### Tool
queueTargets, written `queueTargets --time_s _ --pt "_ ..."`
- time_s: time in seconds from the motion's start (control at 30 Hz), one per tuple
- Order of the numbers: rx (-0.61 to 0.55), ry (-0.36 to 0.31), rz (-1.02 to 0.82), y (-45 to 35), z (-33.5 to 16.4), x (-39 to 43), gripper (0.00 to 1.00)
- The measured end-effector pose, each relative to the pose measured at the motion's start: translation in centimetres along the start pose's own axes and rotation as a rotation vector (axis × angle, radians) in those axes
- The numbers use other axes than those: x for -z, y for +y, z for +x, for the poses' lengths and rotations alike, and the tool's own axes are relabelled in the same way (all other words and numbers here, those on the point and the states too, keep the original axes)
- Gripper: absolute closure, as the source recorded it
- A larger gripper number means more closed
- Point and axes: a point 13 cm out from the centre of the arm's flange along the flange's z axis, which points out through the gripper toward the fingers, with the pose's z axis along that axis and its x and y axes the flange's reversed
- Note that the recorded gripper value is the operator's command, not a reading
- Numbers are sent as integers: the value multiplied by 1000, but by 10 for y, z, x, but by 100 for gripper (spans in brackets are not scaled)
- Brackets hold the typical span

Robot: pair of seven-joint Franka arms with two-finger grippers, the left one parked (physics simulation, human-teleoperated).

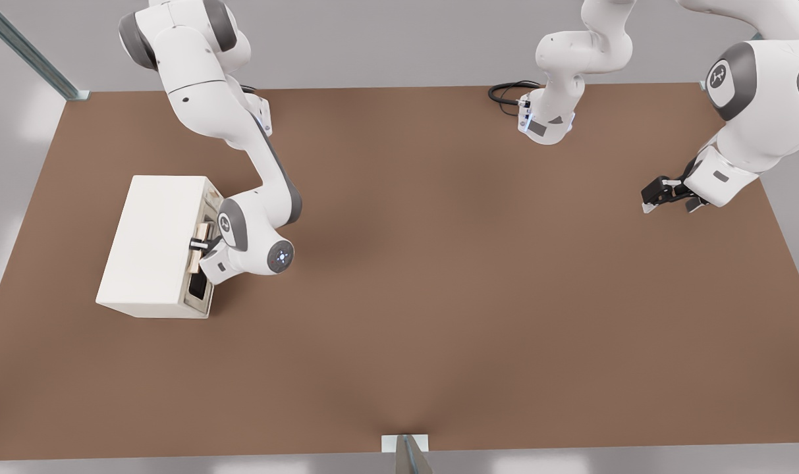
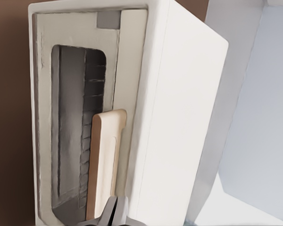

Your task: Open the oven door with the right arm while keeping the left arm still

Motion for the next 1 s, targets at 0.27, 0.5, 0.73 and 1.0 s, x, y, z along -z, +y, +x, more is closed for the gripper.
queueTargets --time_s 0.27,0.5,0.73,1.0 --pt "-43 21 18 4 3 -13 100" --pt "-68 24 26 8 3 -17 100" --pt "-88 6 17 17 2 -12 100" --pt "-109 -60 12 14 -6 14 100"
